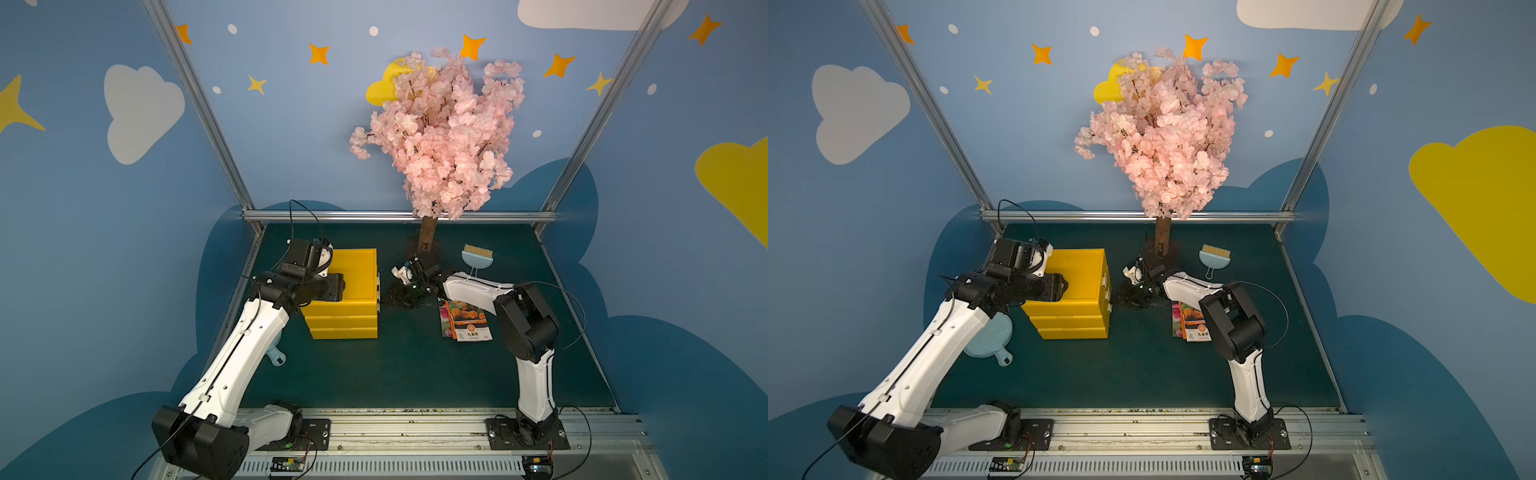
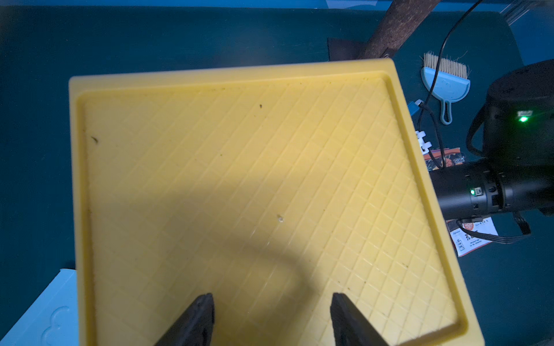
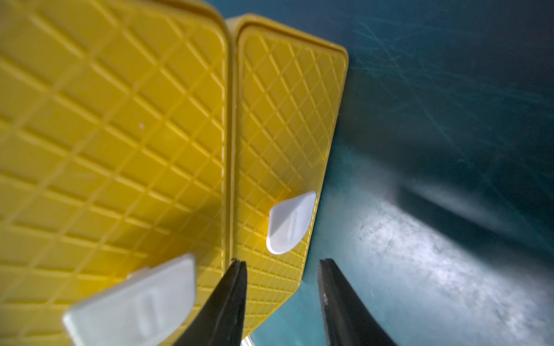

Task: Take the seed bags out of the drawer
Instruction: Open the drawer in the storage box.

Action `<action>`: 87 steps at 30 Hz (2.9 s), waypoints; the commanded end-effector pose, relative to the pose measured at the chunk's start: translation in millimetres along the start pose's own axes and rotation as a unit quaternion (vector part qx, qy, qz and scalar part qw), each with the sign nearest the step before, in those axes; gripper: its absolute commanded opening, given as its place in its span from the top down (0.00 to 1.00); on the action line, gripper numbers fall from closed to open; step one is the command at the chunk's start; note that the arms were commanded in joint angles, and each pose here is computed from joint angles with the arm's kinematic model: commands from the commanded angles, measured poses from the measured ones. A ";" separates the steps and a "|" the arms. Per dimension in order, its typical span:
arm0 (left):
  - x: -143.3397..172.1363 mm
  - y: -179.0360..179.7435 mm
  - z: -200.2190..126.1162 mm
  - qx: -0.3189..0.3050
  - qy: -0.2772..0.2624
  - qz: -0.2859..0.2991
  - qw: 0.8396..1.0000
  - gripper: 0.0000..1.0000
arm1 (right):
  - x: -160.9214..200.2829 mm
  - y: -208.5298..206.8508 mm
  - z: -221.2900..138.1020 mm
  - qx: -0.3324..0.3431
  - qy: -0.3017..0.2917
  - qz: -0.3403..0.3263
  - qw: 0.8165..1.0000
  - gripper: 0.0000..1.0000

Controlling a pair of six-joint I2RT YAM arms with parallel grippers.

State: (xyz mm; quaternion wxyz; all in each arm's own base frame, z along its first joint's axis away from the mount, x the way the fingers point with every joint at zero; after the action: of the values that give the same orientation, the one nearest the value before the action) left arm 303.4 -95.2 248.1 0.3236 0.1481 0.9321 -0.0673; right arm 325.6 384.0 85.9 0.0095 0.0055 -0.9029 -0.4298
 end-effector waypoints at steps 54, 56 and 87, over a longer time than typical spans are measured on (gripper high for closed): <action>33.1 1.1 6.8 0.004 0.075 -0.015 0.997 0.32 | -6.3 -14.5 -14.4 0.113 -0.030 0.001 0.993 1.00; 32.1 0.9 6.1 0.005 0.074 -0.015 0.997 0.31 | -7.0 -15.6 -20.1 0.117 -0.033 0.001 0.993 1.00; 26.1 0.4 3.7 0.006 0.067 -0.014 0.998 0.31 | -15.0 -65.3 -87.8 0.151 -0.068 0.028 0.986 1.00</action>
State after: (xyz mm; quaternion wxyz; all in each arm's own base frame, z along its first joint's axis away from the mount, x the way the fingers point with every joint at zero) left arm 302.1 -93.6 249.2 0.3167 0.1461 0.9348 -0.0680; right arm 342.4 279.6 72.4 -0.0247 -0.0573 -0.9577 -0.2809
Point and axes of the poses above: each gripper's point midway between its finger pads, its own z axis out along the fingers, its own y axis along the line the jaws close on, x = y × z, the point moved 1 cm from there along -z, back along the fingers, and after that the axes turned 12 degrees about z, right-handed, at the moved point
